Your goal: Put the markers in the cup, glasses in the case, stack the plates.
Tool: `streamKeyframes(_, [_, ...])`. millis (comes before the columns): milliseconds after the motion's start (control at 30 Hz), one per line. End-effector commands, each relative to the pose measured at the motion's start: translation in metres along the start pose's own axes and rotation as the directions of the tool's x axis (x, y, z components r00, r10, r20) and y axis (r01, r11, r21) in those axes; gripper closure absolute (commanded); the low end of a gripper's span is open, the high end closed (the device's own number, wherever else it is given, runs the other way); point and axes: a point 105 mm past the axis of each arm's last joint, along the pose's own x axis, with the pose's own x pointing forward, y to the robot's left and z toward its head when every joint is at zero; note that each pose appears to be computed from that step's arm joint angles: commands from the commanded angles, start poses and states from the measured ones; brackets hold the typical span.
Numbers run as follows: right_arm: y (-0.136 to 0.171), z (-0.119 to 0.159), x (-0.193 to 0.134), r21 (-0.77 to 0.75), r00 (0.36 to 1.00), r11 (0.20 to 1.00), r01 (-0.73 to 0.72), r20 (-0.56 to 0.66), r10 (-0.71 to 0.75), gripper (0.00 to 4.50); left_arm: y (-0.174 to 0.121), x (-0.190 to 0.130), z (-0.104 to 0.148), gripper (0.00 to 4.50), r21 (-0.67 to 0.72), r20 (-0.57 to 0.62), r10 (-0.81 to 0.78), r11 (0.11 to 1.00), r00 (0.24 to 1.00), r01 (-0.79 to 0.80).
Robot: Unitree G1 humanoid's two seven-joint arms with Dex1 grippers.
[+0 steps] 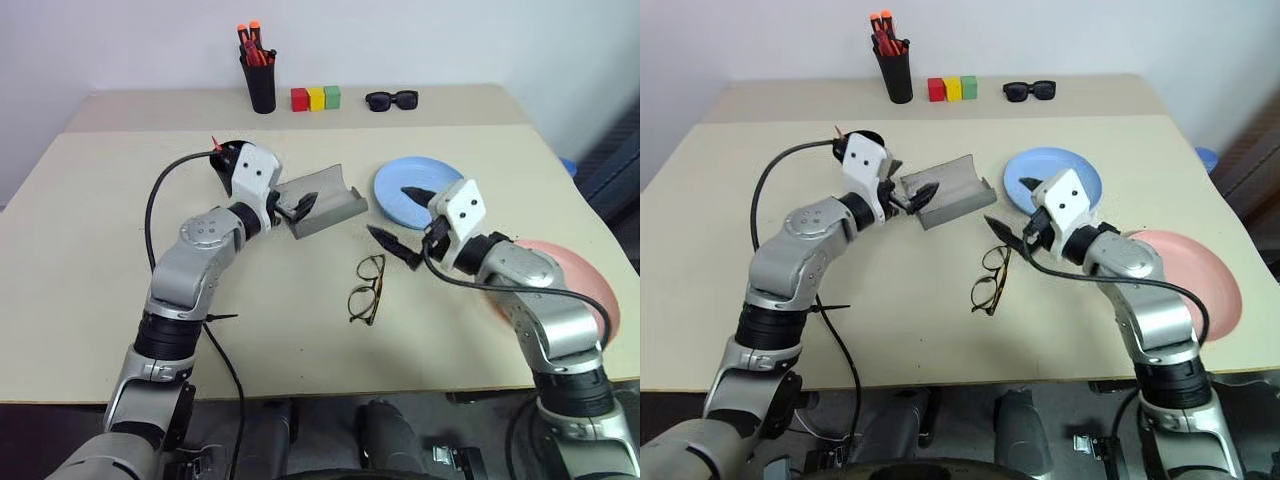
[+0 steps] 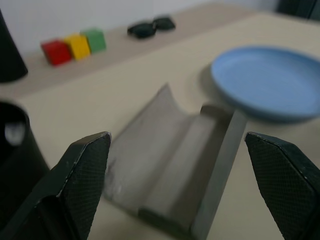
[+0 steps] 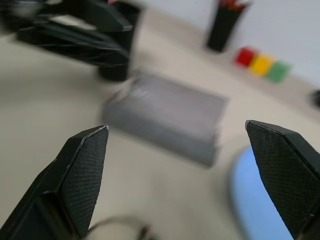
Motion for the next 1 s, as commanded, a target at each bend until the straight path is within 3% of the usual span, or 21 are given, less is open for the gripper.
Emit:
streamKeyframes(33, [0.016,0.008,-0.009,-0.031,0.995,0.995,-0.095,-0.018,0.094,0.0,-0.016,0.013,0.002,0.04,-0.005,-0.035,-0.085,0.996,0.996,0.085])
streamKeyframes(233, [0.02,-0.004,-0.025,-0.043,0.988,0.992,-0.122,-0.1,0.118,0.0,-0.047,0.031,-0.02,0.04,-0.011,-0.18,-0.264,0.964,0.948,0.267])
streamKeyframes(467, [0.023,-0.008,-0.037,-0.039,0.986,0.993,-0.112,-0.13,0.106,0.0,-0.045,0.044,-0.032,0.04,-0.021,-0.266,-0.277,0.959,0.923,0.282])
streamKeyframes(567, [0.024,-0.011,-0.04,-0.038,0.986,0.995,-0.097,-0.138,0.09,0.0,-0.043,0.049,-0.033,0.84,-0.018,-0.271,-0.271,0.961,0.924,0.277])
streamKeyframes(800, [0.026,-0.011,-0.042,-0.034,0.987,0.996,-0.084,-0.142,0.079,0.0,-0.042,0.051,-0.034,4.4,-0.003,-0.278,-0.273,0.959,0.921,0.283])
streamKeyframes(1000, [0.025,-0.009,-0.04,-0.04,0.987,0.995,-0.086,-0.142,0.08,0.0,-0.038,0.049,-0.028,4.4,0.068,-0.243,-0.276,0.952,0.93,0.3])
